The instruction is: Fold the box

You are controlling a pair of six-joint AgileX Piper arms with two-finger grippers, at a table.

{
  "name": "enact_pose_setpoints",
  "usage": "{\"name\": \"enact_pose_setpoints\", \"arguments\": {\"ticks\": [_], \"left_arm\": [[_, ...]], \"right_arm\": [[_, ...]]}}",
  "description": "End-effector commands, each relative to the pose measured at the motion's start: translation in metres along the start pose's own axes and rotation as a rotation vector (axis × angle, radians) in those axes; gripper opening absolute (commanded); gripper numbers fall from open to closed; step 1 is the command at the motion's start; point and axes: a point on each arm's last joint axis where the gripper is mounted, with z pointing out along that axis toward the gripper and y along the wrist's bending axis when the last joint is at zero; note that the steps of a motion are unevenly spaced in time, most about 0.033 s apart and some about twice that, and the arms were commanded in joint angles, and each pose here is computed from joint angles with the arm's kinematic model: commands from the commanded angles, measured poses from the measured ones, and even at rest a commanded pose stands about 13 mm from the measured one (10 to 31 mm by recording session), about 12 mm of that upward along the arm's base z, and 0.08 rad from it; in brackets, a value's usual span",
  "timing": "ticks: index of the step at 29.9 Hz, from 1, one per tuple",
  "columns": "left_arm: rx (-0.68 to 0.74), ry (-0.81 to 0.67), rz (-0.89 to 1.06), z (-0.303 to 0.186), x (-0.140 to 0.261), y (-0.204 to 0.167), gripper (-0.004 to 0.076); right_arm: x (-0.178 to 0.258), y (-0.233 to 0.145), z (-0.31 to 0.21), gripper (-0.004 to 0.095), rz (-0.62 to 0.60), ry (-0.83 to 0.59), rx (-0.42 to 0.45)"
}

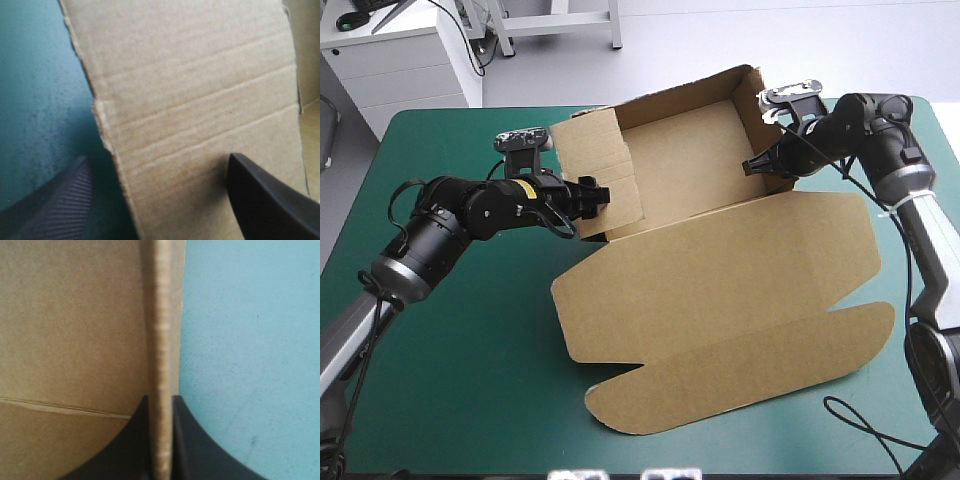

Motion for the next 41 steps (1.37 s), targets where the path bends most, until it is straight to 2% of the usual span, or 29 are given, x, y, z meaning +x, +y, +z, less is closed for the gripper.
{"name": "enact_pose_setpoints", "arguments": {"ticks": [1,8,16,28,38,41], "left_arm": [[-0.027,-0.140,-0.035,-0.021,-0.015,-0.005,0.0529],[-0.046,-0.121,-0.083,-0.010,-0.013,-0.003,0.0529],[-0.035,-0.053,-0.135,0.008,-0.008,-0.003,0.0529],[0.012,-0.064,-0.182,0.013,-0.010,-0.006,0.0529],[0.024,-0.085,-0.179,0.008,-0.012,-0.008,0.0529],[0.023,-0.084,-0.179,0.008,-0.012,-0.008,0.0505]], "right_arm": [[-0.014,0.015,-0.029,-0.0011,0.007,-0.142,-0.037],[-0.018,0.032,-0.027,-0.0012,-0.007,-0.160,-0.027],[-0.018,0.034,-0.027,-0.0012,0.019,-0.164,-0.037],[-0.019,0.036,-0.028,-0.0011,0.031,-0.166,-0.062],[-0.019,0.039,-0.031,-0.0011,0.011,-0.171,-0.050],[-0.021,0.042,-0.037,-0.0012,0.002,-0.191,-0.049]]}}
